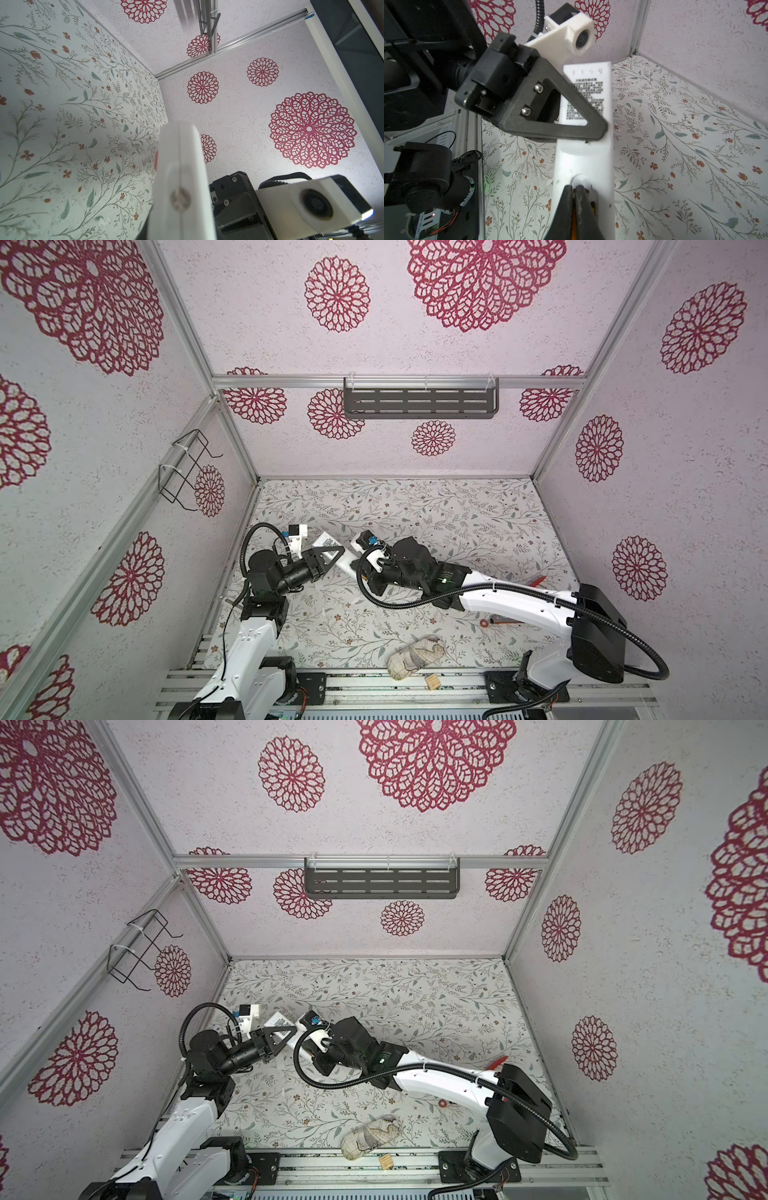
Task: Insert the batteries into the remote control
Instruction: 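Press the battery down into the compartment with the closed right gripper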
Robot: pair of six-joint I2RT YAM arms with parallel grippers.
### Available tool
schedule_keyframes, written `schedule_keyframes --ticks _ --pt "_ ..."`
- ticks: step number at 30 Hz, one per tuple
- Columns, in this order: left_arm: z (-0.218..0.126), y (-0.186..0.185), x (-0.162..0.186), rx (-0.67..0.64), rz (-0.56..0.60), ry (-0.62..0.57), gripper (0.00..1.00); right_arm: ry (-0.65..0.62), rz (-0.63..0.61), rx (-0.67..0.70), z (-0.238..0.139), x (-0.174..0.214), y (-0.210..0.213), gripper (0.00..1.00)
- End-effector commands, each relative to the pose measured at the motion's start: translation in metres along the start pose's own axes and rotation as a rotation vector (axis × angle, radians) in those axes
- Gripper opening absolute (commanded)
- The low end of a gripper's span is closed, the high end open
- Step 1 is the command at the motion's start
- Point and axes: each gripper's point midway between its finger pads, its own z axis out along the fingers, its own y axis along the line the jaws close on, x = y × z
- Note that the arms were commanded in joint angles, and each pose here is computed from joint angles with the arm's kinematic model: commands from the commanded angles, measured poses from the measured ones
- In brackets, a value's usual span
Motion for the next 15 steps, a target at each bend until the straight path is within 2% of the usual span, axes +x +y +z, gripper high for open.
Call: schedule_keyframes --ticks 1,10,15 --pt "-0.004 -0.034 -0.009 0.098 0.097 -0.017 0.00 0.154 0.036 0.053 0.000 0.048 -0.017 0.07" --pt "-0.006 -0.033 -0.014 0.096 0.097 -0.032 0.00 0.207 0.025 0.065 0.000 0.070 -0.020 0.06" --pt "-0.005 -0.031 -0.014 0.094 0.093 -0.032 0.00 0.209 0.002 0.059 0.001 0.069 -0.016 0.06"
